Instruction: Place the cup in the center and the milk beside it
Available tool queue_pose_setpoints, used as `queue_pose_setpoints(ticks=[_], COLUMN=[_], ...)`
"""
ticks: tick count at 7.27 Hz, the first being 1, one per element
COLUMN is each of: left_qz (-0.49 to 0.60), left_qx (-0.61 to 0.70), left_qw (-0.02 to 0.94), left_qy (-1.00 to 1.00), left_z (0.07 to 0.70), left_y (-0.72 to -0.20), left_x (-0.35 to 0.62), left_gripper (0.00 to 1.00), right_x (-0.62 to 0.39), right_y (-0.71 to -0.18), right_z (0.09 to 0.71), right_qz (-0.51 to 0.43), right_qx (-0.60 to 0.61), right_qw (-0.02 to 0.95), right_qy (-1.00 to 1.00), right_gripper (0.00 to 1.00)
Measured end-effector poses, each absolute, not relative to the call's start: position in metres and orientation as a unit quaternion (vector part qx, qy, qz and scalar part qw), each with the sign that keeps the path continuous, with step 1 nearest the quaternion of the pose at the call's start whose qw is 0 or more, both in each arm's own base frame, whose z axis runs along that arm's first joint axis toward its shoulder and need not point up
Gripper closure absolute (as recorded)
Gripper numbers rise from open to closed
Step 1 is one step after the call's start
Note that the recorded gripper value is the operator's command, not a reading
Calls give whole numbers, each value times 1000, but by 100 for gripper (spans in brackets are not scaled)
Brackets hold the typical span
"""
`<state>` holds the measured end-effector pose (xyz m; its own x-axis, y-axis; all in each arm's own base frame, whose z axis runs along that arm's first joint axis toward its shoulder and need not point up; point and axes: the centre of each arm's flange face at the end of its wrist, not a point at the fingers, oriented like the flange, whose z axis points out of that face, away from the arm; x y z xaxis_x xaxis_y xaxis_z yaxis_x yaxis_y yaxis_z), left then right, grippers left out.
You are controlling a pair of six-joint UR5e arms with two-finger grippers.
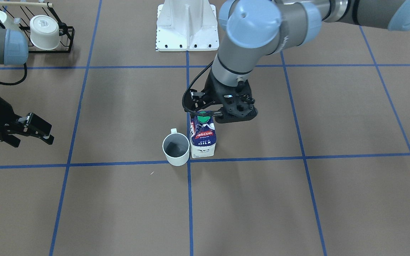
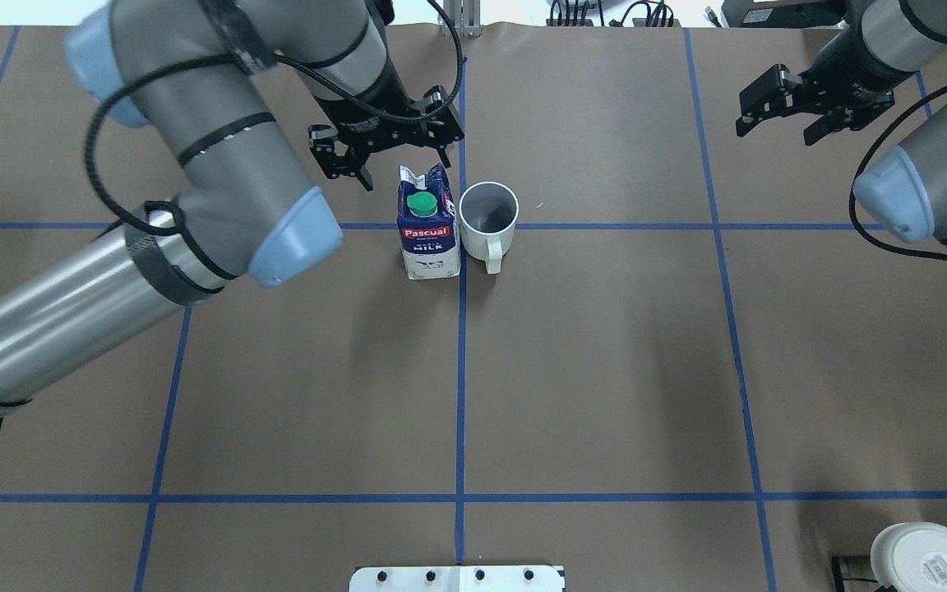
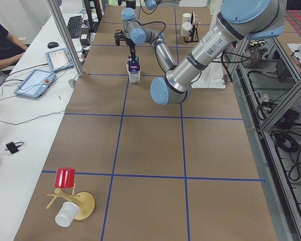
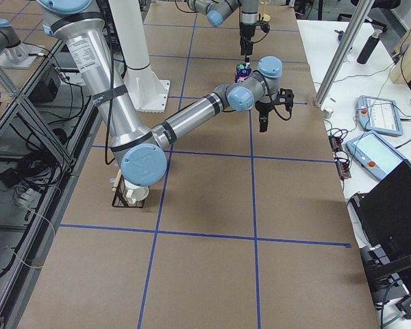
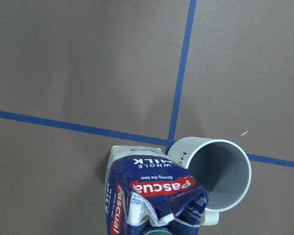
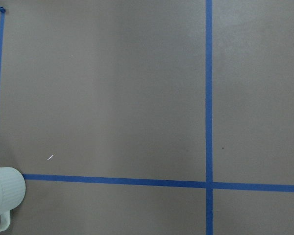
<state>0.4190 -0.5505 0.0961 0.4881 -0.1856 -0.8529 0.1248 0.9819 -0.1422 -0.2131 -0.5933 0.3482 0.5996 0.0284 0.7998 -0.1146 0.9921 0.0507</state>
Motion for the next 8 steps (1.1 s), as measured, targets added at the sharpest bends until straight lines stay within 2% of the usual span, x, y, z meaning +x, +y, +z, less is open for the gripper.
queue_pose_setpoints(ticks=[2,4,6,8], left_qz=[-101,-131,-128,-82], left_qx=[-10,12,21,46], left_qw=[849,853,879,907], left_qy=[519,505,458,411], left_z=[126,189,310,437], left_y=[-535,-534,-522,-504], left_x=[335,252,178,96], left_gripper=[2,2,2,2], right_x=[-190,-158,-87,-16], right_y=[-585,-578,-577,-555], right_z=[376,438,513,564], right_qz=[52,53,32,53], right_qx=[50,40,49,50], right_qw=[898,915,931,931], right_qy=[-433,-398,-360,-357], right_gripper=[0,0,0,0])
